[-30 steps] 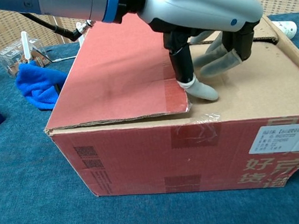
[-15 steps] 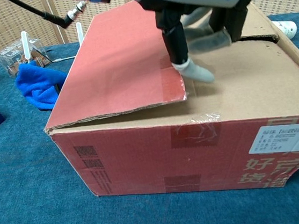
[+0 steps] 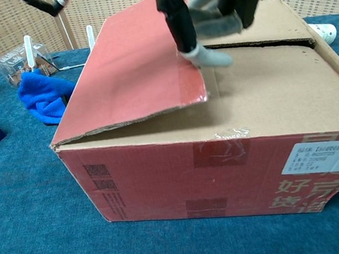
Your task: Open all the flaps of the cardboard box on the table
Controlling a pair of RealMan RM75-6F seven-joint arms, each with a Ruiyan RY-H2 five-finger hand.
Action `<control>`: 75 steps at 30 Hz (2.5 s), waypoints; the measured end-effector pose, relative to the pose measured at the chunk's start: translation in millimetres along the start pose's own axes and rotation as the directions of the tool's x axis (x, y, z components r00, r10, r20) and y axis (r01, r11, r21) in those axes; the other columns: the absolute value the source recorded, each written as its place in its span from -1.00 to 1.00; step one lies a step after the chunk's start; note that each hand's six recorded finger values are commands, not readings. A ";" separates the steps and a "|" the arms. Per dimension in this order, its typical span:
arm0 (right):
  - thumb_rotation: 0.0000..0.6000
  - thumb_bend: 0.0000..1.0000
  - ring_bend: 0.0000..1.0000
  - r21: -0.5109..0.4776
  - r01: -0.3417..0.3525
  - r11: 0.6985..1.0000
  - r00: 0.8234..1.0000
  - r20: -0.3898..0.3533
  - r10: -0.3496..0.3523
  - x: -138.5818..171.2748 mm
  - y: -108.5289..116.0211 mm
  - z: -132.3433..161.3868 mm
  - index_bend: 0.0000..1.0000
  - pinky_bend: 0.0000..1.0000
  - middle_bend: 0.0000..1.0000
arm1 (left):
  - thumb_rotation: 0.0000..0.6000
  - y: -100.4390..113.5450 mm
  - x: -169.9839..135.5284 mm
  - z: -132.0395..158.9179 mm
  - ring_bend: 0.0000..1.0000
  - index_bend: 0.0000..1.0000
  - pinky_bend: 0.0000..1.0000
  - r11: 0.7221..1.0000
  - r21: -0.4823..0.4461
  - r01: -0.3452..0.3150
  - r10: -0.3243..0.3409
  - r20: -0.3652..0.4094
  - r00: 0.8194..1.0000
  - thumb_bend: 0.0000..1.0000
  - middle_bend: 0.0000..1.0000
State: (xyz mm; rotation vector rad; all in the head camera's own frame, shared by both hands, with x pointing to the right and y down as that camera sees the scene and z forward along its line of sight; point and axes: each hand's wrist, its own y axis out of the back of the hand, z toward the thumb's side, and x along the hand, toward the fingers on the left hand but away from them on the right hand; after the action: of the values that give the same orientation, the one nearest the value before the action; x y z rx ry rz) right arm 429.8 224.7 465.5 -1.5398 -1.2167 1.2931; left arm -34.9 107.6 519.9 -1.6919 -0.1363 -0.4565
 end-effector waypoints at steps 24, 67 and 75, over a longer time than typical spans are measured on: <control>1.00 -0.60 -1.00 -0.015 -0.008 1.000 1.000 -0.013 0.007 2.1 0.3 2.4 -1.00 -1.00 -1.00 | 0.60 17.9 -62.7 -54.8 0.33 0.66 0.25 0.999 0.053 0.000 0.010 -0.182 0.983 -0.26 0.91; 1.00 -0.59 -1.00 -0.013 -0.062 0.998 0.998 -0.013 0.061 0.0 -11.7 3.2 -1.00 -1.00 -1.00 | 0.37 8.8 -77.3 -49.7 -0.60 0.00 -0.43 0.982 -0.028 -0.186 0.184 -0.081 0.980 -0.34 -0.35; 1.00 -0.59 -1.00 -0.019 -0.062 0.998 0.998 -0.010 0.062 -0.6 -10.9 1.3 -1.00 -1.00 -1.00 | 0.36 1.4 -29.1 -6.0 -0.55 0.00 -0.33 0.982 -0.098 -0.163 0.168 0.045 0.985 -0.34 -0.28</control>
State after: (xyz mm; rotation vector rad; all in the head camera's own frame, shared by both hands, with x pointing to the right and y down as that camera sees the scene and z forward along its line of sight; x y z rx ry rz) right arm 426.4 226.8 475.9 -1.6076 -1.1868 1.3156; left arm -62.3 106.4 508.4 -1.7921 -0.0120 -0.2972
